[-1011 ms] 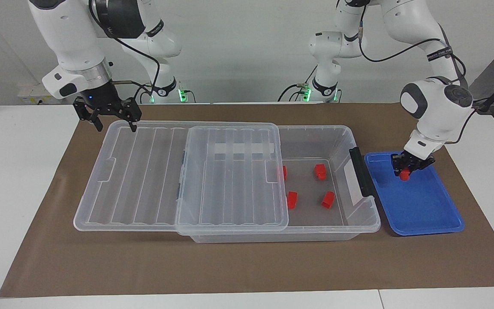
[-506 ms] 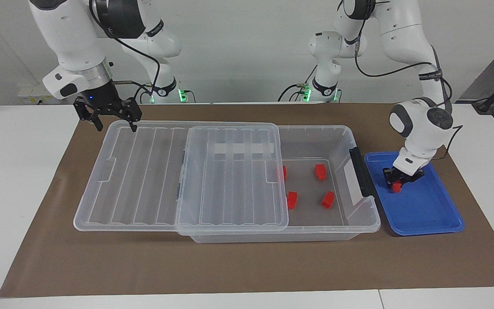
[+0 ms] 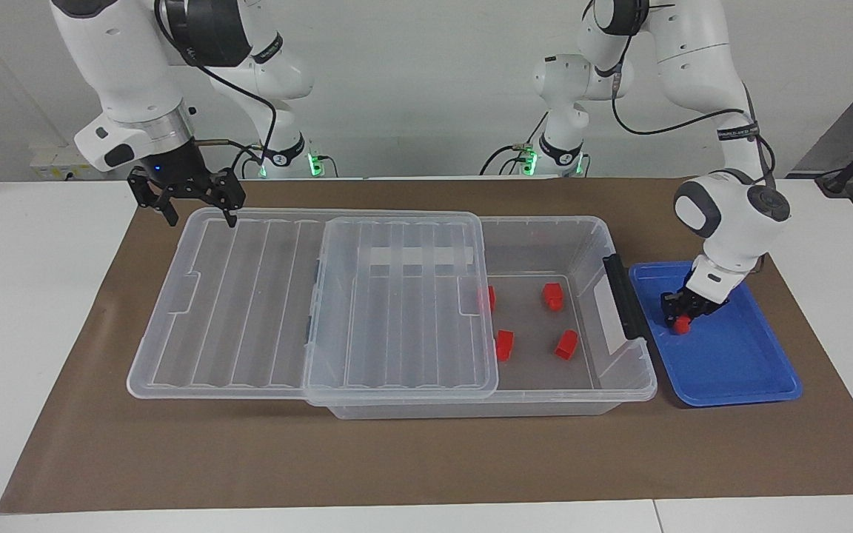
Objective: Place red block in blue tray from box
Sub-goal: 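Lower the red block into the blue tray and open the left gripper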
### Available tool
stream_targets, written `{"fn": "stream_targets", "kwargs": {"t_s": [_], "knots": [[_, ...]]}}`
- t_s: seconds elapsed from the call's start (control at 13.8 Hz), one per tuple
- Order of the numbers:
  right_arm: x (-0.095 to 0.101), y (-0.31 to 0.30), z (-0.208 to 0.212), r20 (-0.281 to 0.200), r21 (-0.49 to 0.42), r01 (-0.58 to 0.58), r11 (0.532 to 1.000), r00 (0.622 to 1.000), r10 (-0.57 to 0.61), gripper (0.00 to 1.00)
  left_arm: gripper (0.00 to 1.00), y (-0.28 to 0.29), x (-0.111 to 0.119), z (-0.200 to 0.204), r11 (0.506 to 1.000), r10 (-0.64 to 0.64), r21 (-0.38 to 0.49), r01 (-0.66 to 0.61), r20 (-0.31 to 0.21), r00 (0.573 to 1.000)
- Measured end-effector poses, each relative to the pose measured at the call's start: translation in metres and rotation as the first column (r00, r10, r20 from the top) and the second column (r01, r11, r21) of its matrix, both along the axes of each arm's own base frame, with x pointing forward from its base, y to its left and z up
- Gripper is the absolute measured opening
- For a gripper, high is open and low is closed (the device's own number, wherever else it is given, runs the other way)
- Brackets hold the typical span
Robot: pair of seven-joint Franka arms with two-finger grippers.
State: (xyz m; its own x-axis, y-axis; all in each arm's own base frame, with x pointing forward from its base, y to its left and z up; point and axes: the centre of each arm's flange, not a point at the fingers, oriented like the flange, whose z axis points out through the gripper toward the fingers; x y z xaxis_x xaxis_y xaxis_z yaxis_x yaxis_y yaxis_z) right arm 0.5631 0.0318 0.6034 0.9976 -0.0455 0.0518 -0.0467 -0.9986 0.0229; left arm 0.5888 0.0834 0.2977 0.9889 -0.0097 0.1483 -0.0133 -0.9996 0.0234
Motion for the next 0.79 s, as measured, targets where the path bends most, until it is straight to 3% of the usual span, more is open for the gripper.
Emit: {"fn": "stream_targets", "kwargs": {"t_s": [0.43,0.51,0.65,0.79], "knots": [[0.000,-0.002,0.000,-0.001,0.000,0.003,1.000,1.000,-0.003,1.00,0.35,-0.001,-0.001,0.000,1.000,-0.023,0.006,0.023,0.008,1.000],[0.000,-0.002,-0.001,-0.001,0.000,0.003,1.000,1.000,-0.003,1.00,0.39,-0.001,0.000,0.000,1.000,-0.027,0.005,0.027,0.006,1.000],[-0.001,-0.003,0.000,-0.001,0.000,0.005,1.000,1.000,-0.005,1.00,0.62,-0.004,0.003,0.007,0.999,-0.042,-0.017,0.041,-0.046,0.998],[-0.001,-0.006,-0.002,-0.006,-0.001,0.011,1.000,1.000,-0.011,1.00,0.85,-0.002,0.017,0.037,0.998,-0.052,-0.047,0.048,-0.102,0.993]]}}
